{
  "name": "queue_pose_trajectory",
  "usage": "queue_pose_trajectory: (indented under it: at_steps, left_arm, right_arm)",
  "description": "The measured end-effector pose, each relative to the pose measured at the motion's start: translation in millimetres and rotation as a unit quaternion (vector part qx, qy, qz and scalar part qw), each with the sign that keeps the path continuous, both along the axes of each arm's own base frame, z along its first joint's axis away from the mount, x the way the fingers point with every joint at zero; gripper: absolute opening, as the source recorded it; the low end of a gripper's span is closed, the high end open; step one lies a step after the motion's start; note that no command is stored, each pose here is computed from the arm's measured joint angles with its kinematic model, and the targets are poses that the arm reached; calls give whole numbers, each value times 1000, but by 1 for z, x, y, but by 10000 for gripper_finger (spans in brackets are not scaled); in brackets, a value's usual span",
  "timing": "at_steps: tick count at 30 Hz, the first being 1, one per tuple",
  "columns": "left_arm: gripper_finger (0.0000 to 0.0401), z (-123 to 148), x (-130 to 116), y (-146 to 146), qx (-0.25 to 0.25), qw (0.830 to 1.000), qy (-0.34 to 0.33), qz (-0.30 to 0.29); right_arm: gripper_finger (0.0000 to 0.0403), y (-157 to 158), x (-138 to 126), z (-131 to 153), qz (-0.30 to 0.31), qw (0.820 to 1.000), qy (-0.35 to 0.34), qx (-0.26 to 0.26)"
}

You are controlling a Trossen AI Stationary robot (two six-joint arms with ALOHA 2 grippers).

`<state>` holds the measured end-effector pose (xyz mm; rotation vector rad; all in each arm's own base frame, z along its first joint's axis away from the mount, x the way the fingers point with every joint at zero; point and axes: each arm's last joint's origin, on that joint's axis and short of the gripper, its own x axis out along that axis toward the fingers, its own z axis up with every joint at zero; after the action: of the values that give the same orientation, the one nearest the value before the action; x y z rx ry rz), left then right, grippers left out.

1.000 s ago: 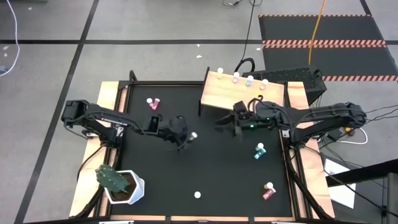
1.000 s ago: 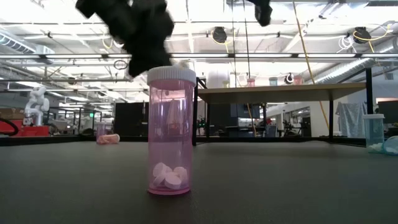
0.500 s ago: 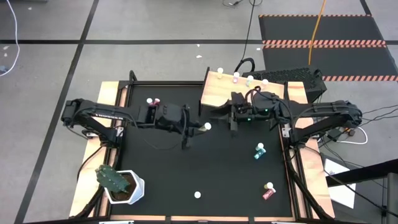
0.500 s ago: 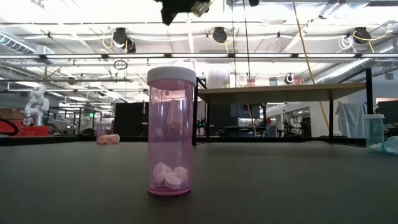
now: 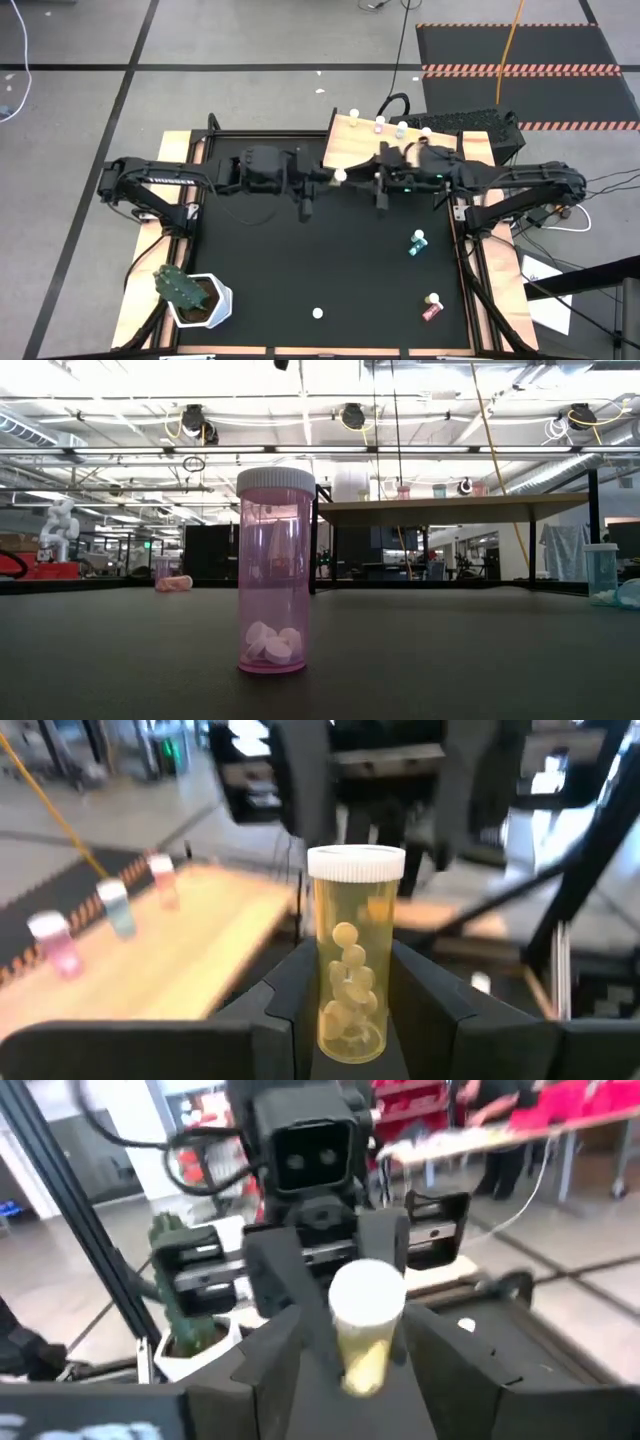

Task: Pick and place medicine bottles onto shelf by color
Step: Put the left yellow pill bottle on the shelf aligned with the other yellow pill bottle

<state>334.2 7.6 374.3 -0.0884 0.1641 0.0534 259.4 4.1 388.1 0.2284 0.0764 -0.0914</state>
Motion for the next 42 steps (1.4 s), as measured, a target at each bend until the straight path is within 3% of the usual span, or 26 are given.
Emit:
queue_pose_trajectory:
  at_steps: [5,9,12,16,22,28,35,42]
  left_arm:
    - [106,6,-3,3,-3,1000,-20,-7]
    - [106,15,-3,3,-13,998,-62,-7]
    - [106,25,-2,3,-20,993,-119,-7]
    - [106,36,-4,3,-18,985,-173,-9]
    - [106,38,-1,3,-42,978,-203,-11]
    - [106,22,18,-2,-66,979,-192,-19]
    - [106,15,26,-4,-83,977,-198,-22]
    - [106,8,30,-4,-53,983,-176,-18]
  right_arm:
    - [207,4,-33,19,-60,997,-43,-35]
    - [227,4,-48,15,-91,994,-53,-38]
    - [236,5,-44,0,-88,994,-60,-10]
    - [240,7,-35,-13,-58,991,-119,23]
    - [240,9,-20,-23,-44,987,-156,19]
    - [240,10,-14,-29,-43,990,-136,-10]
    - [235,12,-14,-31,-18,992,-124,-9]
    - [199,8,-13,-32,1,993,-121,9]
